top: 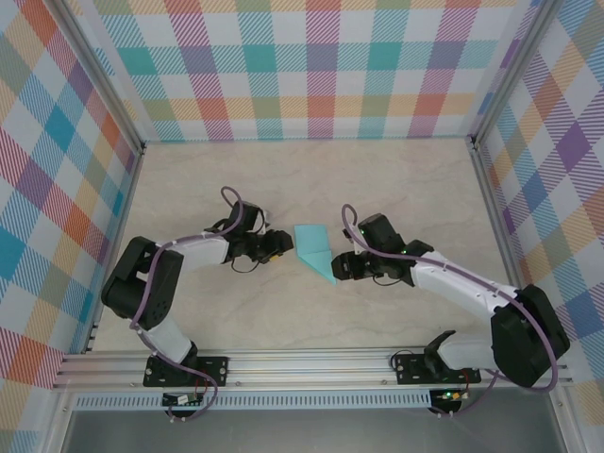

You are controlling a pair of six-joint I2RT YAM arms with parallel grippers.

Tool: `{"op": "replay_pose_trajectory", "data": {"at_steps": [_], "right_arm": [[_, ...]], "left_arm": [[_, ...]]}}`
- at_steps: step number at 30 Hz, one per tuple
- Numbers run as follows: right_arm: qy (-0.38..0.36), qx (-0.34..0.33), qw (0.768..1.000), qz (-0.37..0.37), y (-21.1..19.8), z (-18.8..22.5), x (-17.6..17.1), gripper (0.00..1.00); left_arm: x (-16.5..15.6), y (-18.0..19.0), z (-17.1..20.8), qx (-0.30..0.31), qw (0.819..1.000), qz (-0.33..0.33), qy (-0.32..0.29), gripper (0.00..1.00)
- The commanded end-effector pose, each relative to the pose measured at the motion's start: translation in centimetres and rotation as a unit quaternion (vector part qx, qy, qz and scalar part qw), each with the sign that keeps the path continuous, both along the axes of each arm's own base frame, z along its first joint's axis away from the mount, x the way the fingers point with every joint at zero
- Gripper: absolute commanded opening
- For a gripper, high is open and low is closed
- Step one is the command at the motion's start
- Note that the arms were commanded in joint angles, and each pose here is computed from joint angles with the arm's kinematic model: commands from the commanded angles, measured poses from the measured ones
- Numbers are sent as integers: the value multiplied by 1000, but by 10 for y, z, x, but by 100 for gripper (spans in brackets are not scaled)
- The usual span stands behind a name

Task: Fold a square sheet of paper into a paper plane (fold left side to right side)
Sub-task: Fourth fold the wing at the center of the table.

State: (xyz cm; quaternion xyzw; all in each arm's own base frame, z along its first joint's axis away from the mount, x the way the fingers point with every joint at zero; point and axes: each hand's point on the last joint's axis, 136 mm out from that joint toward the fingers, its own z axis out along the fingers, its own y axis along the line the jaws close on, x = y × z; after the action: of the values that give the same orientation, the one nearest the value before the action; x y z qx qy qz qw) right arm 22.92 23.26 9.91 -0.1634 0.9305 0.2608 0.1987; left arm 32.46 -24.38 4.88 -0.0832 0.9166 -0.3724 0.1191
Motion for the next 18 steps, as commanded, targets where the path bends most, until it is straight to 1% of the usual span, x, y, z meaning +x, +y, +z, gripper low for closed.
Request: {"op": "replay_pose_trajectory", "data": {"at_steps": [1,4,10,15,18], "right_arm": [[-27,-4,999,20,3,3,-3,50],[-35,-15,999,32,6,-1,-6,51],[-74,-64,993,67,23,-6,-4,52],[-101,-92,986,92,50,-14,5,53],[-114,-121,982,91,58,-23,15,54]], "left_arm": [[17,-20,5,-27,1000,-1,-9,48],[25,-29,1,-30,1000,-2,-5,47],[41,-48,10,-66,998,2,-9,39],[41,-53,14,-70,998,4,-5,28],[39,-51,15,-71,997,14,4,26]]}}
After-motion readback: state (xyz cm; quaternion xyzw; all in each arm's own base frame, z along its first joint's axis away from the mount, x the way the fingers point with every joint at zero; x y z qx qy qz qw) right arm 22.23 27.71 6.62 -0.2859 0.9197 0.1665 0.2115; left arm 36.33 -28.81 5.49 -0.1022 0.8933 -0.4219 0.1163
